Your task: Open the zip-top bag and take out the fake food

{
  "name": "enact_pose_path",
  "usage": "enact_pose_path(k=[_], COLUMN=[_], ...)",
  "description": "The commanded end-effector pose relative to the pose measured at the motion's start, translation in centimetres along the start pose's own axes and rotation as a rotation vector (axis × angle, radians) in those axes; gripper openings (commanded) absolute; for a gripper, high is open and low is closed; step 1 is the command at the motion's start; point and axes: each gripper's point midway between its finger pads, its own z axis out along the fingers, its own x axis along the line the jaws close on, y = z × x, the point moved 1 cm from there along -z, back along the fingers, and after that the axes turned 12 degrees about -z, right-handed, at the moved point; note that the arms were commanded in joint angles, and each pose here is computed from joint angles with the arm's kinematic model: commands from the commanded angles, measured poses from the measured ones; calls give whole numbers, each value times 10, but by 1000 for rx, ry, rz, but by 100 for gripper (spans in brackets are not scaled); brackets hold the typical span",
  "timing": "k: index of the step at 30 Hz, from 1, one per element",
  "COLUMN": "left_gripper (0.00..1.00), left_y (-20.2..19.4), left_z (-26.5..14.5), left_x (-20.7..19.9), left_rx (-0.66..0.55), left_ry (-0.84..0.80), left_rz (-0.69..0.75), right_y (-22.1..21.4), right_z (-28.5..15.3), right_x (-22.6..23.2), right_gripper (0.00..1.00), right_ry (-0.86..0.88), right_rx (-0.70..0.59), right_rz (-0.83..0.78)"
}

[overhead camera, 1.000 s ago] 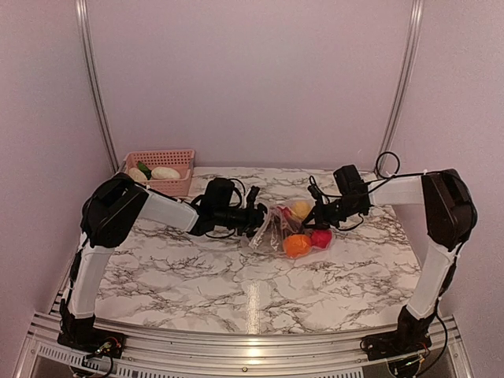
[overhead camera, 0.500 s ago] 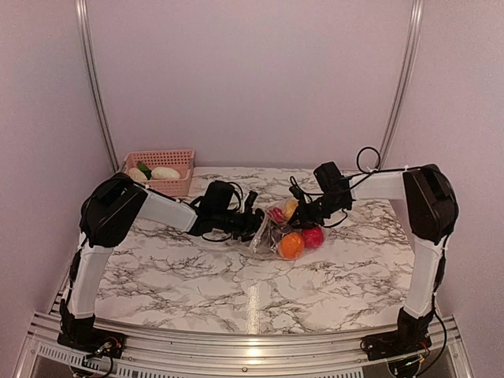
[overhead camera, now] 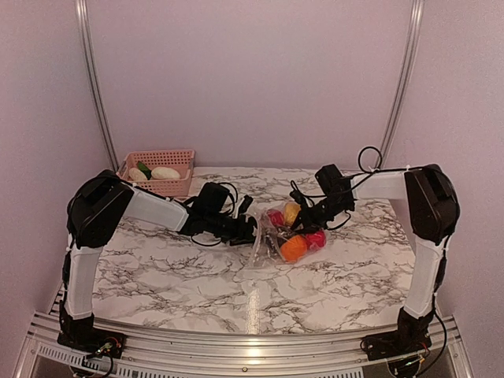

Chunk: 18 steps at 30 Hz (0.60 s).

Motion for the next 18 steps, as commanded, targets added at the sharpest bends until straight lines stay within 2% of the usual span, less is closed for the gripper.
enact_pose_path(k=[1, 11, 14, 18], left_gripper=[66, 64, 66, 73], left_y=[-4, 7, 9, -5], left_z=[9, 31, 33, 43], left_x=[-3, -16, -23, -11], left_rx=[35, 23, 31, 94], left_ry=[11, -16, -37, 14], left_rz=[61, 154, 162, 187], right_y=[-40, -24, -15, -9], right_z=[37, 55, 52, 48], right_x=[-2, 19, 29, 34], right_gripper=[0, 0, 0, 0], right_ry=[16, 92, 134, 161], right_rx=[164, 156, 130, 112], right_rz=[39, 39, 35, 33])
